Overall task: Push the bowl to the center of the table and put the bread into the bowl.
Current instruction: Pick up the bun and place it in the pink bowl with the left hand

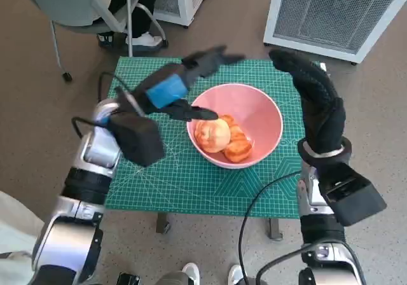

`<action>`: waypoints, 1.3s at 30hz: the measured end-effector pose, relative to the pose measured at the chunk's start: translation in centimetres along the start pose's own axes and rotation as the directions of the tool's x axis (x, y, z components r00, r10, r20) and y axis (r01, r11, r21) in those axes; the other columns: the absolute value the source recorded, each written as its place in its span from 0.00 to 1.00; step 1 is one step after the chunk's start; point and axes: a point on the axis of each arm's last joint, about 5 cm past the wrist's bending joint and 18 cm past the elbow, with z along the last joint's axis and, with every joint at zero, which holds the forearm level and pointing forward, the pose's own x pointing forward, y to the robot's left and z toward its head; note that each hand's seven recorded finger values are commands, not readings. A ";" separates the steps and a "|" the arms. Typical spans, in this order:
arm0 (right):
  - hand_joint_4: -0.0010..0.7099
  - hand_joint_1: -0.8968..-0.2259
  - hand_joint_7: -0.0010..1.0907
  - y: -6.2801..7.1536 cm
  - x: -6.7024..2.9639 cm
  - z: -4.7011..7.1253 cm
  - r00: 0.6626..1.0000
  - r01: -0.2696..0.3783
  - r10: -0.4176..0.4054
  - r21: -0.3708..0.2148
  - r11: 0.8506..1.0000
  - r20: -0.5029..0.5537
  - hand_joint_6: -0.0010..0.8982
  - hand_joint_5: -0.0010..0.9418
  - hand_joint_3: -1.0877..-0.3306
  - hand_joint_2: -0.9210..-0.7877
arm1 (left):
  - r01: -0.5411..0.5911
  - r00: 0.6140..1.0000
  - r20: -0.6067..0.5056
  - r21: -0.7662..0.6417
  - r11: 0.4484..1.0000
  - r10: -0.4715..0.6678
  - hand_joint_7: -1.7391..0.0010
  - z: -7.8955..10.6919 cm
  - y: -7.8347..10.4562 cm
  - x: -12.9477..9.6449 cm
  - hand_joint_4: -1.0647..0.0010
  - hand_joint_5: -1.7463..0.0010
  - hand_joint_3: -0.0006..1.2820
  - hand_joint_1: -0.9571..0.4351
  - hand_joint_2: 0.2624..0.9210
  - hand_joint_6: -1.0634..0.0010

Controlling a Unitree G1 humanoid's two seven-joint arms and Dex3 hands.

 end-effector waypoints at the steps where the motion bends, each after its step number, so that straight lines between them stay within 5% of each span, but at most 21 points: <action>1: 0.46 0.49 0.68 0.0 0.06 0.0 1.000 0.003 -0.003 -0.001 1.000 0.002 0.00 0.04 0.40 0.00 | -0.043 0.999 0.020 -0.027 0.999 0.044 0.87 0.0 -0.1 -0.2 0.81 0.99 0.10 0.38 1.00 0.76; 6: 0.47 0.50 0.68 -0.2 0.38 0.2 0.999 0.026 -0.026 -0.006 1.000 0.020 0.00 0.05 0.40 0.00 | -0.230 0.960 0.118 -0.178 0.957 0.253 0.89 0.5 -1.3 -1.0 0.77 0.99 0.18 0.39 1.00 0.73; 13: 0.48 0.51 0.69 -0.1 1.26 0.5 0.998 0.046 -0.046 0.001 0.999 0.041 0.00 0.05 0.41 0.00 | -0.347 0.904 0.149 -0.288 0.893 0.400 0.88 1.2 -3.3 -1.7 0.76 0.99 0.26 0.40 1.00 0.75; 39: 0.48 0.49 0.71 0.1 2.42 1.1 0.997 0.062 -0.063 0.020 0.998 0.053 0.00 0.04 0.41 0.00 | -0.446 0.840 0.157 -0.344 0.826 0.519 0.87 1.5 -3.9 -2.8 0.75 0.99 0.28 0.40 1.00 0.78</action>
